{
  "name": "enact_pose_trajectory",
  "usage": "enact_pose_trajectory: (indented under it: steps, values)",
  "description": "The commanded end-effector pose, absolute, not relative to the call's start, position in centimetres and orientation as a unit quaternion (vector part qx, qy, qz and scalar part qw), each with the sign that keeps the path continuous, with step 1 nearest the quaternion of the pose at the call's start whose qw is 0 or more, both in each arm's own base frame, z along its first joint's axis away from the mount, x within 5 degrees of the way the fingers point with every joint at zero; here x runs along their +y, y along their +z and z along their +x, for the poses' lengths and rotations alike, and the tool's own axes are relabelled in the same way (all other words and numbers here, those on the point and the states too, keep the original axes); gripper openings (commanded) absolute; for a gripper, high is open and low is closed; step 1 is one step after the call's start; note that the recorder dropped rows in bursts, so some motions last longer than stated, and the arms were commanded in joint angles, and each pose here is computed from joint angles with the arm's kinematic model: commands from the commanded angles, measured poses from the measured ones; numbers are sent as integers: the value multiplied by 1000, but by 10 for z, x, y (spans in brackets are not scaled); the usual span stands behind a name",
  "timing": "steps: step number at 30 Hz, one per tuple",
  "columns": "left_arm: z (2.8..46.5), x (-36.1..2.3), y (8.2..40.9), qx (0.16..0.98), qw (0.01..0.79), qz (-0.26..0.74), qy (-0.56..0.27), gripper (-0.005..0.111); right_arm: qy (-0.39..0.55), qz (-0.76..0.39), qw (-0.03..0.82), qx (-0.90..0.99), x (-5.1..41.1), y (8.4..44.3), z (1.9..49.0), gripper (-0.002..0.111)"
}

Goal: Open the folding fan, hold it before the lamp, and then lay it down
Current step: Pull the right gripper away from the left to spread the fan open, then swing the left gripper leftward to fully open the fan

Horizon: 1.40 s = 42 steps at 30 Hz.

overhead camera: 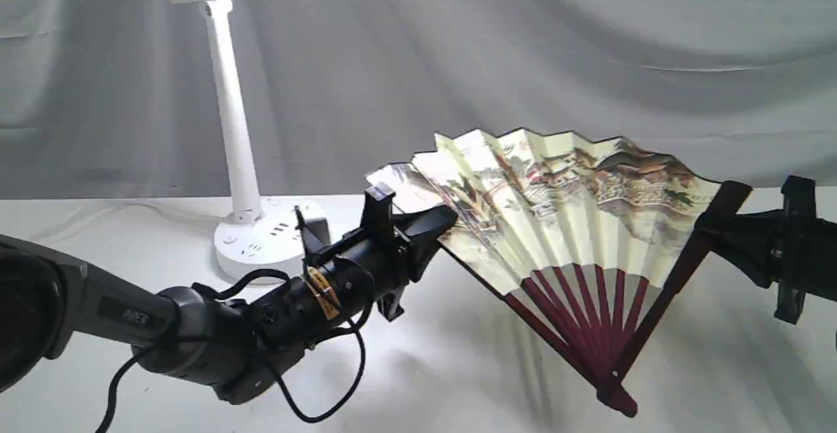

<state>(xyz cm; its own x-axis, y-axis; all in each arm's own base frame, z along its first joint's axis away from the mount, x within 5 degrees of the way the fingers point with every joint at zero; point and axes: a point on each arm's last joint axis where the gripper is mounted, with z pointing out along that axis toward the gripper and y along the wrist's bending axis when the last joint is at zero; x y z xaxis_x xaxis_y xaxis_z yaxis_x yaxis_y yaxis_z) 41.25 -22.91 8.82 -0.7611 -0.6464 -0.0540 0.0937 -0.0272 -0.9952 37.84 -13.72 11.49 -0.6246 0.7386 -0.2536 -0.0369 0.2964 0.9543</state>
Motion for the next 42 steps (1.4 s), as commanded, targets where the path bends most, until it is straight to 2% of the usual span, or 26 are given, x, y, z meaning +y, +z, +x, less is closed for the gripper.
enact_pose_trajectory:
  steps: [1, 7, 16, 21, 28, 42]
  values:
    - [423, -218, 103, 585, 307, -267, -701, 0, 514, 231, 373, 737, -149, 111, 372, 0]
    - [424, -220, 104, 572, 334, -282, -693, 0, 505, 245, 386, 732, -165, 111, 365, 0]
    - [407, -252, 107, 542, 396, -306, -675, 0, 493, 296, 390, 719, -191, 101, 339, 0]
    - [400, -262, 107, 525, 403, -338, -668, 0, 480, 315, 402, 713, -207, 98, 325, 0]
    - [398, -261, 106, 504, 412, -378, -658, 0, 470, 333, 413, 705, -222, 98, 313, 0]
    - [398, -258, 103, 499, 425, -393, -645, 0, 452, 368, 433, 688, -250, 98, 292, 0]
